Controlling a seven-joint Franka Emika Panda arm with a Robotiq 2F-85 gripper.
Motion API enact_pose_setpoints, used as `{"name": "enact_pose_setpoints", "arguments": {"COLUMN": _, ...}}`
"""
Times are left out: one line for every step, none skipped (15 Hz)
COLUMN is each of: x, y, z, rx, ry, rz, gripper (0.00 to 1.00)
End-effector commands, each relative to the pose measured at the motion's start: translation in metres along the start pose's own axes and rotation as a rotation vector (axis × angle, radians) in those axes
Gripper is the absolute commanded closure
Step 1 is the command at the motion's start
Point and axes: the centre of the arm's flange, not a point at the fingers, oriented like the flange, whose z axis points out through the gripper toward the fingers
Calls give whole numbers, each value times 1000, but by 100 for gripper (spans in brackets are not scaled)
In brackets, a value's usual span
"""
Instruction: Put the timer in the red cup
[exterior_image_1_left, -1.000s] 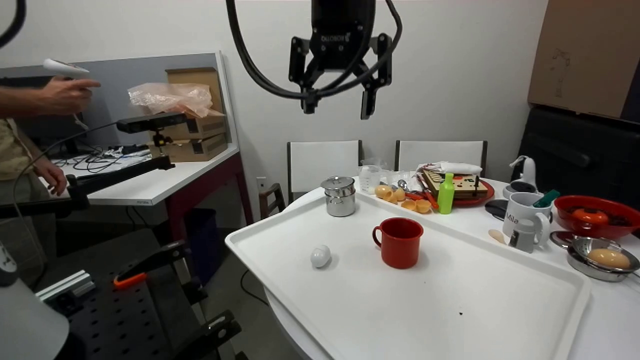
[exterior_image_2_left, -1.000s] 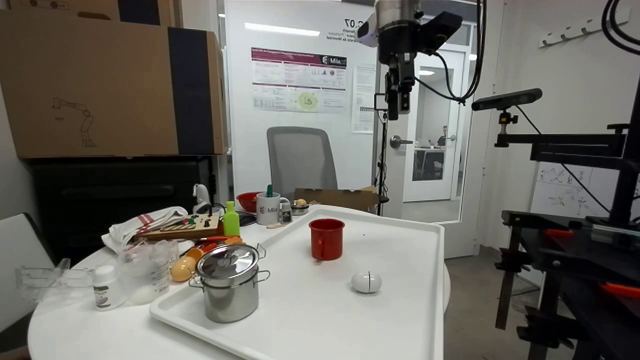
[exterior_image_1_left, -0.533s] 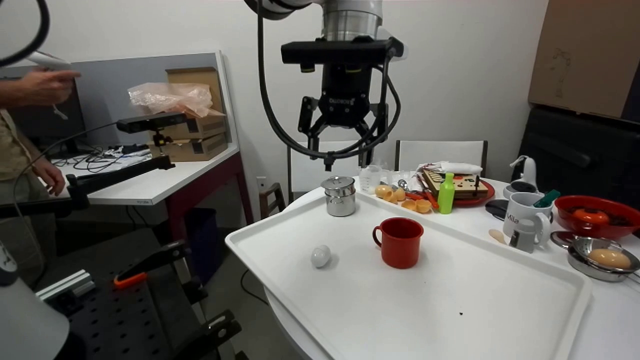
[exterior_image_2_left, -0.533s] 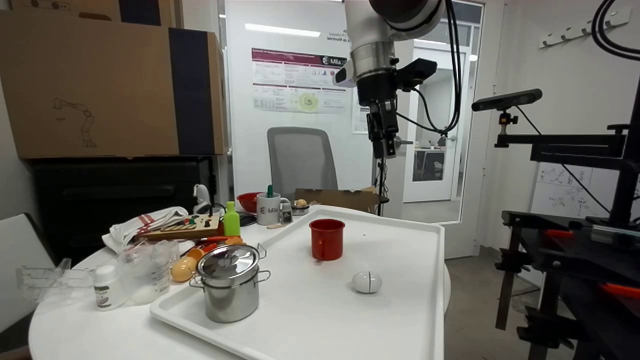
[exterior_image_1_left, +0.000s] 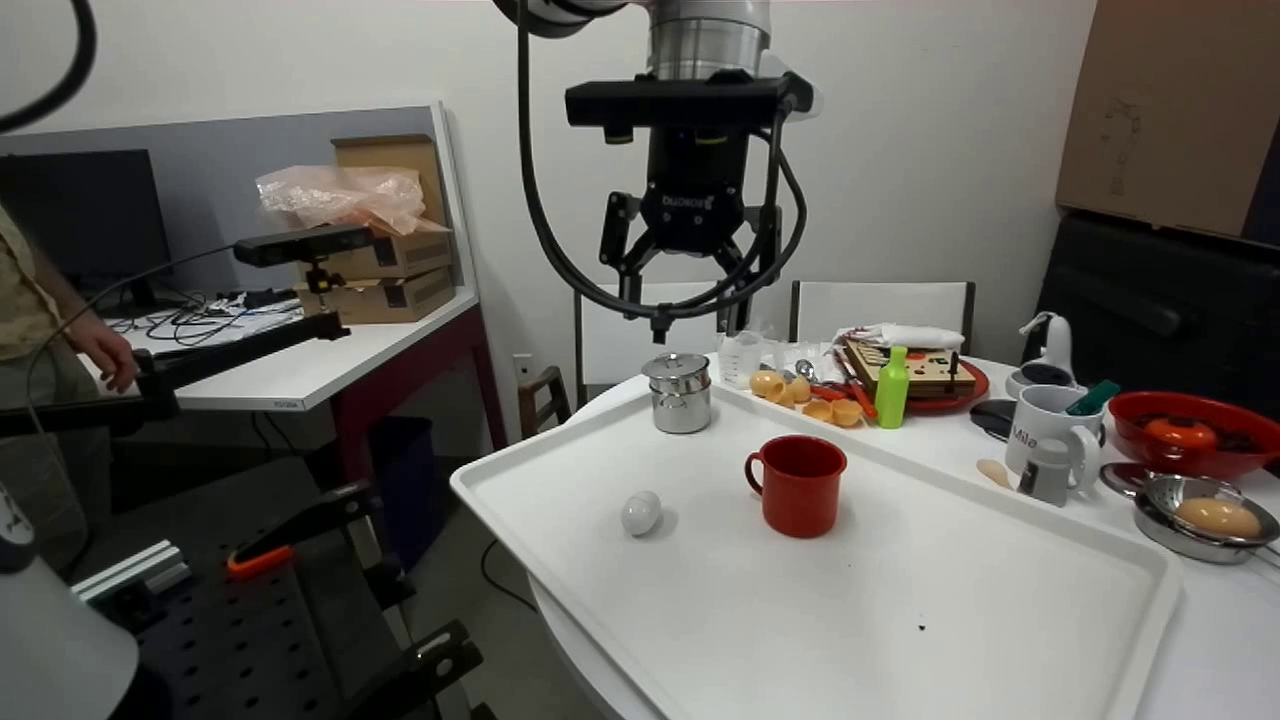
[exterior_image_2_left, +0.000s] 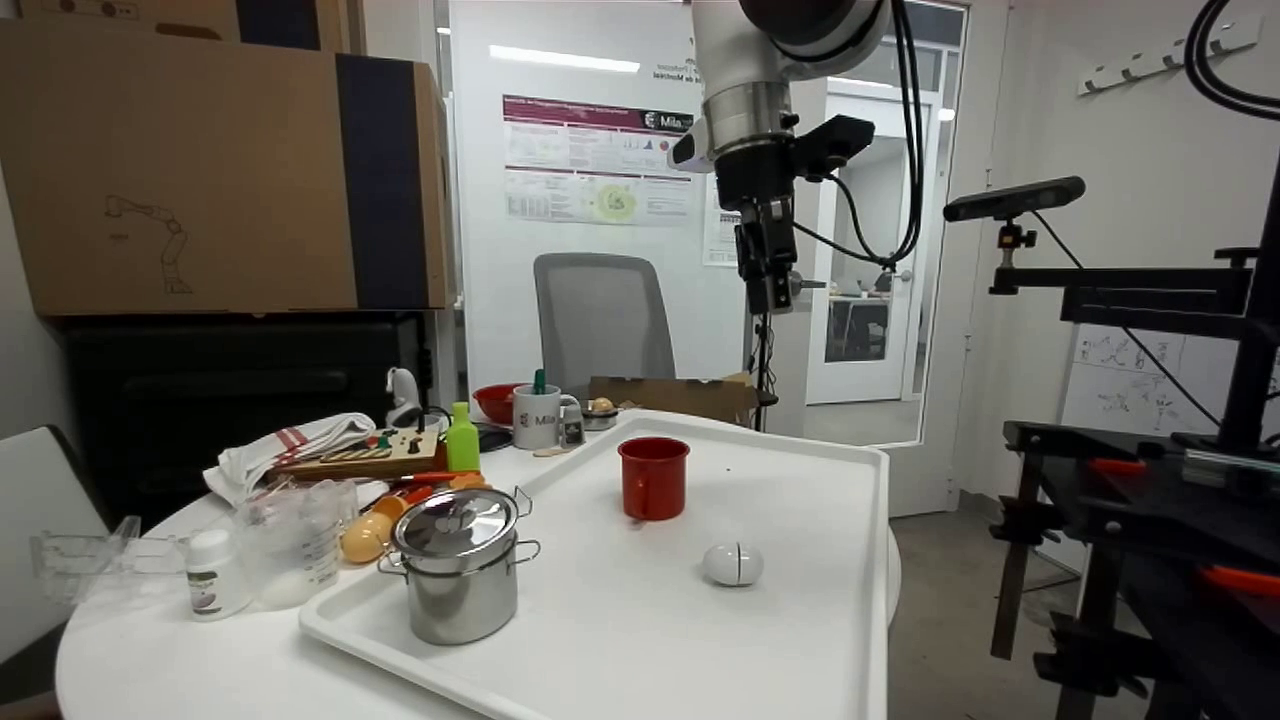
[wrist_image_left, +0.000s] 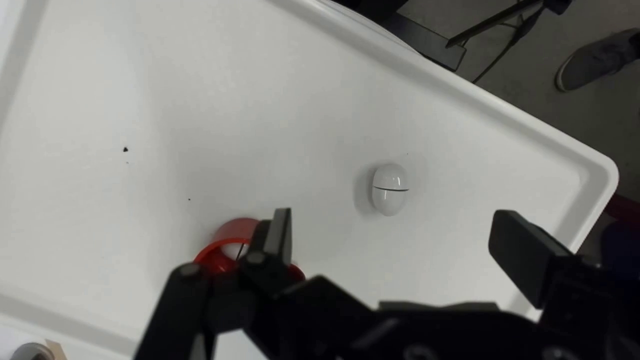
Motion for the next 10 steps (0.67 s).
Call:
{"name": "enact_pose_setpoints", "arguments": {"x": 17, "y": -3, "z": 19, "rx": -14, "ry": 12, "rz": 5, "gripper": 0}}
{"name": "enact_pose_setpoints", "arguments": {"x": 29, "y": -3, "z": 29, "rx": -33, "ry": 17, "rz": -4, "gripper": 0}}
{"name": "enact_pose_setpoints", "arguments": {"x": 39, "y": -4, "z": 36, "rx": -44, "ry": 28, "rz": -11, "gripper": 0}}
{"name": "enact_pose_setpoints", "arguments": {"x": 51, "y": -3, "z": 47, "rx": -60, "ry": 40, "rz": -11, "gripper": 0}}
{"name": "enact_pose_setpoints", "arguments": {"x": 62, "y": -5, "z": 57, "rx": -63, "ry": 49, "rz": -9, "gripper": 0}}
{"name": "enact_pose_setpoints", "arguments": {"x": 71, "y": -7, "z": 68, "rx": -69, "ry": 58, "rz": -7, "gripper": 0}}
{"name": "enact_pose_setpoints", "arguments": {"x": 79, "y": -10, "z": 80, "rx": -72, "ry": 57, "rz": -5, "gripper": 0}}
{"name": "enact_pose_setpoints", "arguments": {"x": 87, "y": -13, "z": 92, "rx": -81, "ry": 53, "rz": -3, "gripper": 0}}
{"name": "enact_pose_setpoints", "arguments": {"x": 90, "y": -17, "z": 104, "rx": -86, "ry": 44, "rz": -1, "gripper": 0}}
{"name": "enact_pose_setpoints", "arguments": {"x": 94, "y": -19, "z": 116, "rx": -93, "ry": 30, "rz": 3, "gripper": 0}}
